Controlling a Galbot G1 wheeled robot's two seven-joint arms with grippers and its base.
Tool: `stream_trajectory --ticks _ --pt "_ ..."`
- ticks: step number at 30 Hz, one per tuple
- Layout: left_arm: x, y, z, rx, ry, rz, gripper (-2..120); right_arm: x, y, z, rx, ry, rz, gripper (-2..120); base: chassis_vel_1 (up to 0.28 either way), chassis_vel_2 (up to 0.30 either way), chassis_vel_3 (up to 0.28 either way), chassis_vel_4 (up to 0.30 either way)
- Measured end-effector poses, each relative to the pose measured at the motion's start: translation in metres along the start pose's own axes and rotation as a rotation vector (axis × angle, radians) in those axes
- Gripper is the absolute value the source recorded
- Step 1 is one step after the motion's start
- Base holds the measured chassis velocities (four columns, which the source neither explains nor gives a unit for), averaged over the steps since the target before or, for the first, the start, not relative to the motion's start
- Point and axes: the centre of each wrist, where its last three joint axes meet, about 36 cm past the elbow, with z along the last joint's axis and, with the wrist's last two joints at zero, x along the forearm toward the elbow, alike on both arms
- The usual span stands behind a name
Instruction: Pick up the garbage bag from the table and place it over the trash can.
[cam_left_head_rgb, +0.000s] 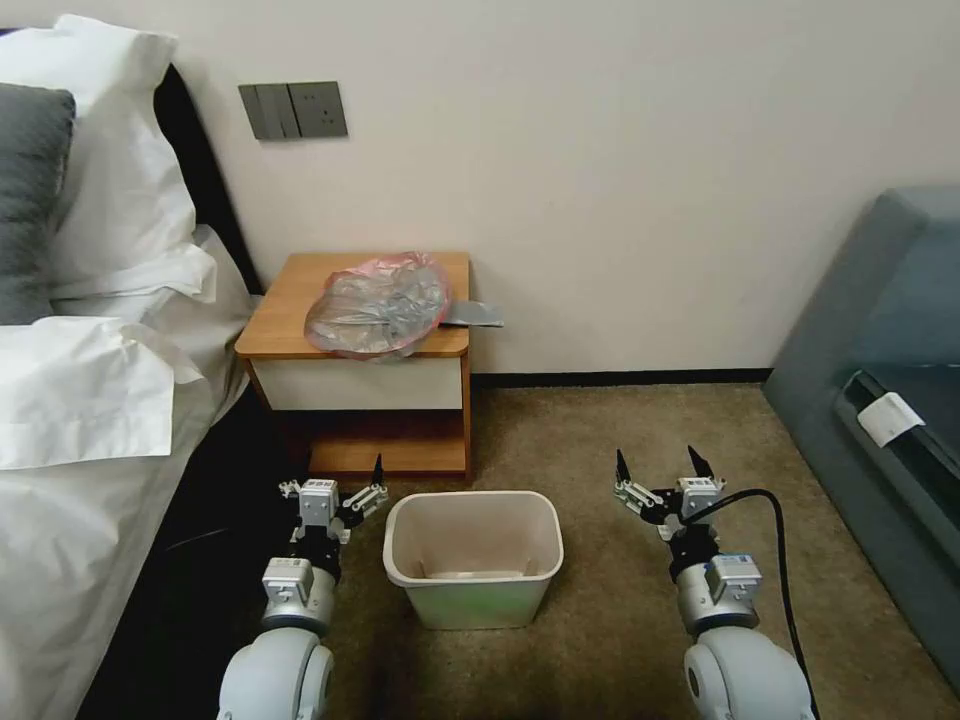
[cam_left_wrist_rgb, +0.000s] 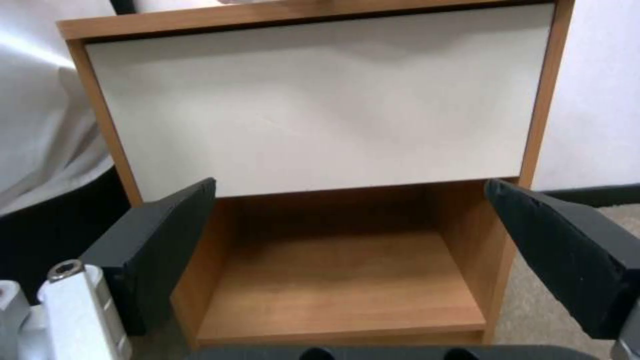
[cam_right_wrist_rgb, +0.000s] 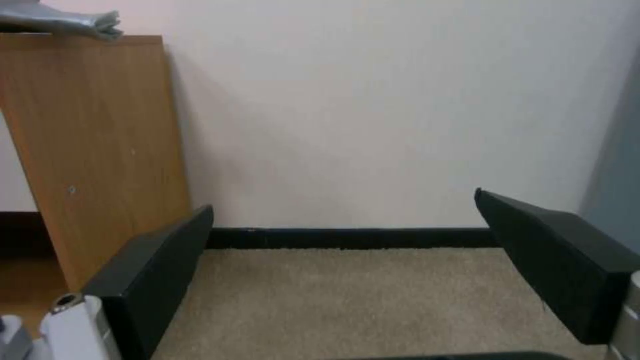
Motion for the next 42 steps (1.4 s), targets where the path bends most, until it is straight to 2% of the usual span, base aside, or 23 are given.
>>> stream_trajectory --ticks 42 --pt "0.0 0.0003 0.0 0.0 0.0 -0.001 100 -0.0001 -0.0002 -0.0004 0.0 -0.002 0.0 100 0.0 0.0 0.0 0.0"
